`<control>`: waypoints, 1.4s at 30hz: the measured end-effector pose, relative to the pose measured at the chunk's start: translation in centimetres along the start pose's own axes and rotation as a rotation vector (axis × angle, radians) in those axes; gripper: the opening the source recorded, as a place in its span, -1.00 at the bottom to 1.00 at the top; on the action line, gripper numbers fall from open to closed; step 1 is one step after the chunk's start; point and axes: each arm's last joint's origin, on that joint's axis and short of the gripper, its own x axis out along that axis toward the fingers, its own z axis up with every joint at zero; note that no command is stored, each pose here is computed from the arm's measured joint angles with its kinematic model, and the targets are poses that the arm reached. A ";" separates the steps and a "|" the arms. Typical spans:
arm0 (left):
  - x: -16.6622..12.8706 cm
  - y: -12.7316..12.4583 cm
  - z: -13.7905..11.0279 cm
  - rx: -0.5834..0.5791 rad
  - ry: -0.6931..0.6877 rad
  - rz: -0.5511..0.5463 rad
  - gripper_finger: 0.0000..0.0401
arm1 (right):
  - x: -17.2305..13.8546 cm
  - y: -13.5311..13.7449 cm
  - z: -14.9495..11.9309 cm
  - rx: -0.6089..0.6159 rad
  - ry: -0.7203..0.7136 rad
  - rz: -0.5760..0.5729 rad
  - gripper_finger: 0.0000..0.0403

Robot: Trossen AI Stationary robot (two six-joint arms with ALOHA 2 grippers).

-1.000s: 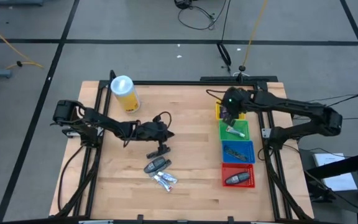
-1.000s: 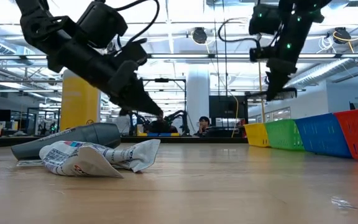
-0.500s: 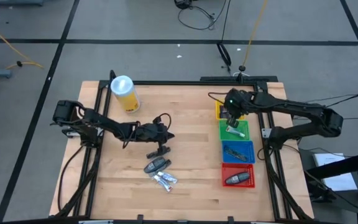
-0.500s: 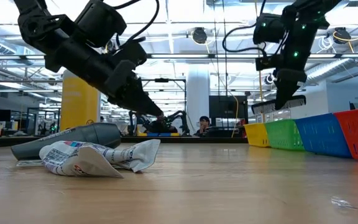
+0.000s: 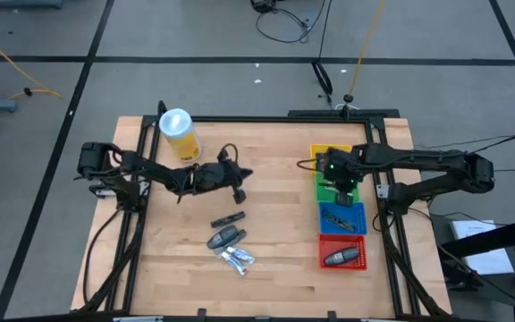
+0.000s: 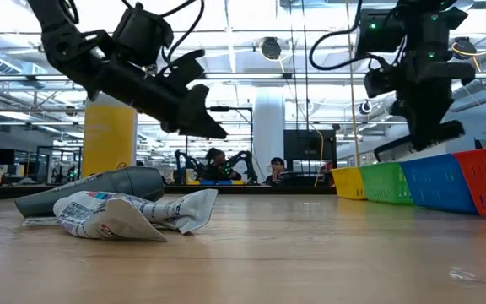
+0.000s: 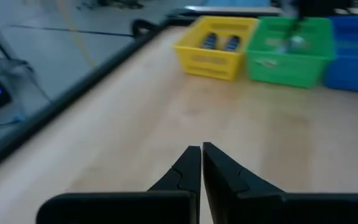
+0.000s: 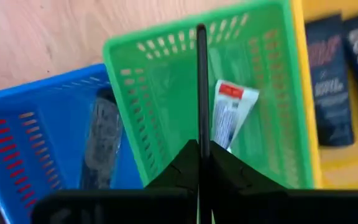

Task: Pick & Place Travel size toiletries
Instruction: Put the black hair comb into the blue bin

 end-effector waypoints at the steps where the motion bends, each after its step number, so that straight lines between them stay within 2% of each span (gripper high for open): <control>1: 0.2 0.6 0.1 -0.001 -0.007 0.019 -0.90 | 0.0 0.1 -0.1 0.017 0.015 0.006 -0.96; 7: 0.8 3.3 0.3 -0.063 -0.023 0.106 -0.90 | 0.0 2.1 -0.6 0.082 0.083 0.212 -0.96; 10: 0.9 3.9 0.3 -0.078 -0.021 0.123 -0.90 | 0.0 3.5 -0.8 0.133 0.115 0.264 -0.96; 17: 0.9 3.8 0.2 -0.038 -0.015 0.114 -0.90 | -0.6 6.9 -2.2 0.223 0.169 0.268 -0.96; 20: 0.9 3.6 0.1 -0.023 -0.004 0.107 -0.90 | -1.0 7.7 -2.9 0.219 0.126 0.211 -0.96; 25: 0.7 2.8 -0.4 -0.013 0.047 0.081 -0.90 | -1.3 9.0 -3.9 0.235 0.091 0.200 -0.96; 33: 0.2 0.5 -0.8 0.000 0.085 -0.132 -0.90 | 2.7 9.2 -5.3 0.216 0.103 0.252 -0.96; 39: -0.1 -0.5 -0.8 0.040 0.080 -0.181 -0.90 | 5.1 8.8 -6.3 0.154 0.081 0.266 -0.96; 42: -0.1 -0.7 -0.6 0.048 0.063 -0.186 -0.90 | 5.5 8.6 -6.6 0.166 0.093 0.258 -0.96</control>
